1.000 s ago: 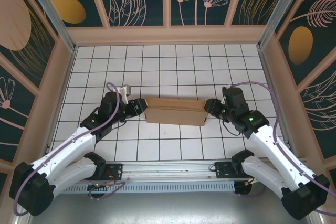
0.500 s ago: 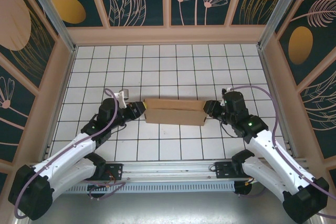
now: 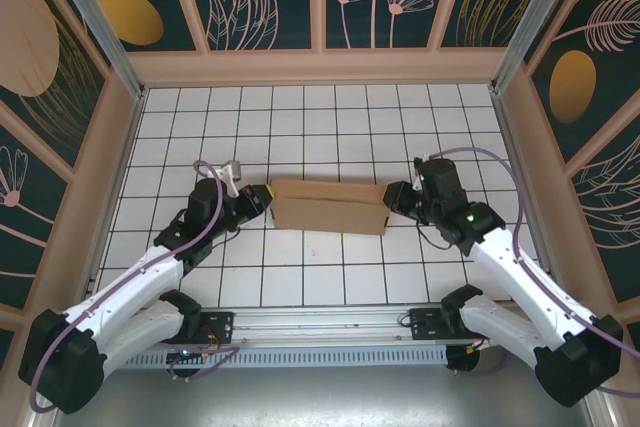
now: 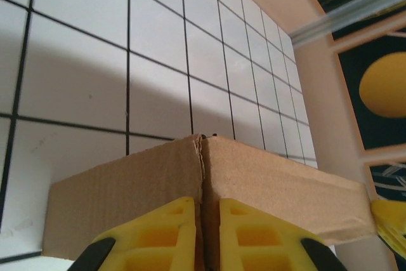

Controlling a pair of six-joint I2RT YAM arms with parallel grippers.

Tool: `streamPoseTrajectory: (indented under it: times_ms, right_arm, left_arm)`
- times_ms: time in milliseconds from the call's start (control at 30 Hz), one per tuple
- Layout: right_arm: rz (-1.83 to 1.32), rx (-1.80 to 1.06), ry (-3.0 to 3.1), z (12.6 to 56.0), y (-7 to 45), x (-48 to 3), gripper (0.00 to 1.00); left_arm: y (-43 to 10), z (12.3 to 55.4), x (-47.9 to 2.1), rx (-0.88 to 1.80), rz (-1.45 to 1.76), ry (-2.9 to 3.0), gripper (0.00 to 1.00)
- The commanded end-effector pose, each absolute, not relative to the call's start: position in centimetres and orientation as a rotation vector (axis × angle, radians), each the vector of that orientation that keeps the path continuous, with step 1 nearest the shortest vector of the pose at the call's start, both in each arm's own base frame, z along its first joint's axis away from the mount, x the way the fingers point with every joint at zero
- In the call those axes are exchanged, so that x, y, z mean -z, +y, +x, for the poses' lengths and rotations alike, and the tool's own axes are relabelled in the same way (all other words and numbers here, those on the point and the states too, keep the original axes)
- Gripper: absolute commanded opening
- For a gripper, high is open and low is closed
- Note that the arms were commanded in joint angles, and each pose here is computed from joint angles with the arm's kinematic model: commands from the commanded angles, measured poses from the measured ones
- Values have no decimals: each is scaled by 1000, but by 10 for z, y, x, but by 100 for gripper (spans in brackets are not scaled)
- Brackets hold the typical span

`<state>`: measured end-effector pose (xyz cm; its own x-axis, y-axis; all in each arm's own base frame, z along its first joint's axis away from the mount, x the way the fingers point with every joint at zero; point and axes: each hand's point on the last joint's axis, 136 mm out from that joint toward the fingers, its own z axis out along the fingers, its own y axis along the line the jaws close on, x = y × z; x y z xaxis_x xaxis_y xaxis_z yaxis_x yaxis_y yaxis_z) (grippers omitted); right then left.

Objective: Fold the paper box

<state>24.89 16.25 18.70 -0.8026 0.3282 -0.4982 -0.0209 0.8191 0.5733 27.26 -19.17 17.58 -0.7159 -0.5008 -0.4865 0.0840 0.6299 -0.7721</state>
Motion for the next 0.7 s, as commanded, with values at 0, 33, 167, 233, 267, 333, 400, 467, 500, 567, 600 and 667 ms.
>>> streamPoseTrajectory:
  times_ms: [0,33,167,233,267,333,400,467,500,567,600,667]
  right_arm:
    - [99,-890,2299,263,184,-235,23]
    - [101,-887,2283,270,183,-240,23]
    - [112,-892,2239,311,179,-256,23]
    - [111,-895,2219,332,179,-262,23]
    - [101,-897,2198,344,179,-267,23]
    - [93,-889,2169,367,177,-270,23]
    - [48,-868,2137,390,179,-274,23]
    - [-2,-838,2120,412,182,-274,23]
    - [-17,-830,2107,419,183,-274,23]
    - [-44,-839,2073,432,186,-270,24]
    - [-55,-839,2054,435,187,-267,24]
    - [-70,-837,2021,439,187,-250,24]
  left_arm:
    - [-208,286,-230,1175,-289,2013,10]
    - [-207,292,-235,1161,-302,1998,10]
    - [-204,325,-250,1087,-312,1962,9]
    - [-202,345,-254,1040,-316,1957,10]
    - [-201,357,-255,1017,-317,1951,9]
    - [-199,378,-257,999,-330,1936,9]
    - [-199,397,-257,1001,-332,1921,9]
    - [-200,415,-253,991,-320,1918,9]
    - [-201,421,-253,987,-302,1910,9]
    - [-204,430,-249,969,-261,1887,9]
    - [-205,432,-249,962,-241,1867,8]
    - [-202,434,-238,923,-217,1844,8]
